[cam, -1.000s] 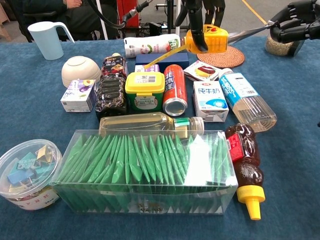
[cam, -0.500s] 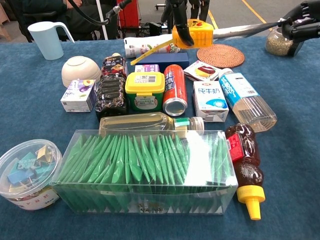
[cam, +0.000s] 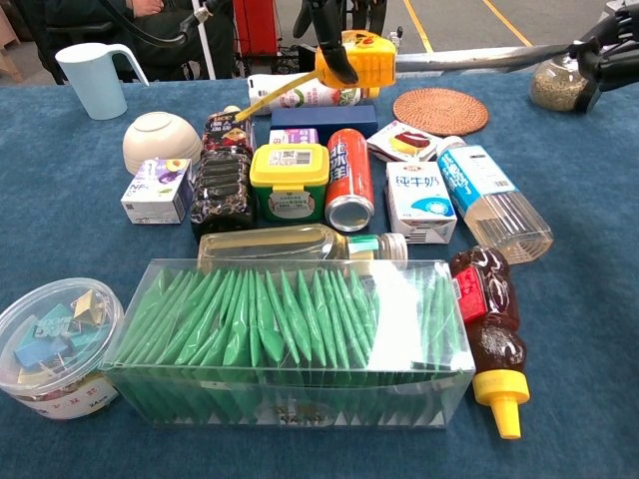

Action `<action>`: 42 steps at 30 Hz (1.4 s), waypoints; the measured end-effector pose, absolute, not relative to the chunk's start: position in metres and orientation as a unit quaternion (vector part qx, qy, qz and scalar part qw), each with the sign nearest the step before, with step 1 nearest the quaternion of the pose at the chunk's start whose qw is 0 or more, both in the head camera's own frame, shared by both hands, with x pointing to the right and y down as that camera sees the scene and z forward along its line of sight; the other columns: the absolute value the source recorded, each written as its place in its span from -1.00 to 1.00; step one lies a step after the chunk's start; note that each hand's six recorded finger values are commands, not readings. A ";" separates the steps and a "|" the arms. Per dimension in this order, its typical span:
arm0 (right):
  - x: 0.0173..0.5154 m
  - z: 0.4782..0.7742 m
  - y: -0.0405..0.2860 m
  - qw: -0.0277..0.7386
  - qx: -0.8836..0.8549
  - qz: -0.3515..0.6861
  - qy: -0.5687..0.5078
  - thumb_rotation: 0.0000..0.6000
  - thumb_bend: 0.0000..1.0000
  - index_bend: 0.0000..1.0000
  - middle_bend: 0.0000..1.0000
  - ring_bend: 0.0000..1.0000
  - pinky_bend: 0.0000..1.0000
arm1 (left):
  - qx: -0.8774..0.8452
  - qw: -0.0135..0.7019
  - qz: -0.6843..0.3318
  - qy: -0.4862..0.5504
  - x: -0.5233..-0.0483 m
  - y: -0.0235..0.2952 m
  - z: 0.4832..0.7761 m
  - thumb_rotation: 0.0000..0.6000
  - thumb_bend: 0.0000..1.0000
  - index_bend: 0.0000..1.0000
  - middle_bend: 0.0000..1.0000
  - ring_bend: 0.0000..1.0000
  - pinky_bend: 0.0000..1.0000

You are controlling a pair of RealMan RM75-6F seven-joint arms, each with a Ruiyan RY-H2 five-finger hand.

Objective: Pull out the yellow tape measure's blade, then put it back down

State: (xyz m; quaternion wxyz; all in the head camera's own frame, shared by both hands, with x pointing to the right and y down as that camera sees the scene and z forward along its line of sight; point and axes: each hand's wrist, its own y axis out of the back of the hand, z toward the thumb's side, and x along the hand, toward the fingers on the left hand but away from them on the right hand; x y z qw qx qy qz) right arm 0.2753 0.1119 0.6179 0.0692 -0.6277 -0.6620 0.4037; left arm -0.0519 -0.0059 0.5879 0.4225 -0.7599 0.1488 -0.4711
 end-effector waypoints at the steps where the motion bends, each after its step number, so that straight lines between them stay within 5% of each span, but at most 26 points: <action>1: 0.276 0.618 0.112 0.068 -0.628 0.405 -0.661 1.00 0.30 0.28 -0.37 -0.51 -0.48 | -0.759 0.423 -0.472 0.149 -0.052 -0.006 0.588 1.00 -0.47 0.10 -0.12 -0.13 0.07; 42: 0.306 0.607 0.108 0.023 -0.651 0.481 -0.586 1.00 0.29 0.35 -0.32 -0.47 -0.46 | -0.738 0.458 -0.461 0.181 -0.069 -0.007 0.584 1.00 -0.47 0.10 -0.12 -0.13 0.07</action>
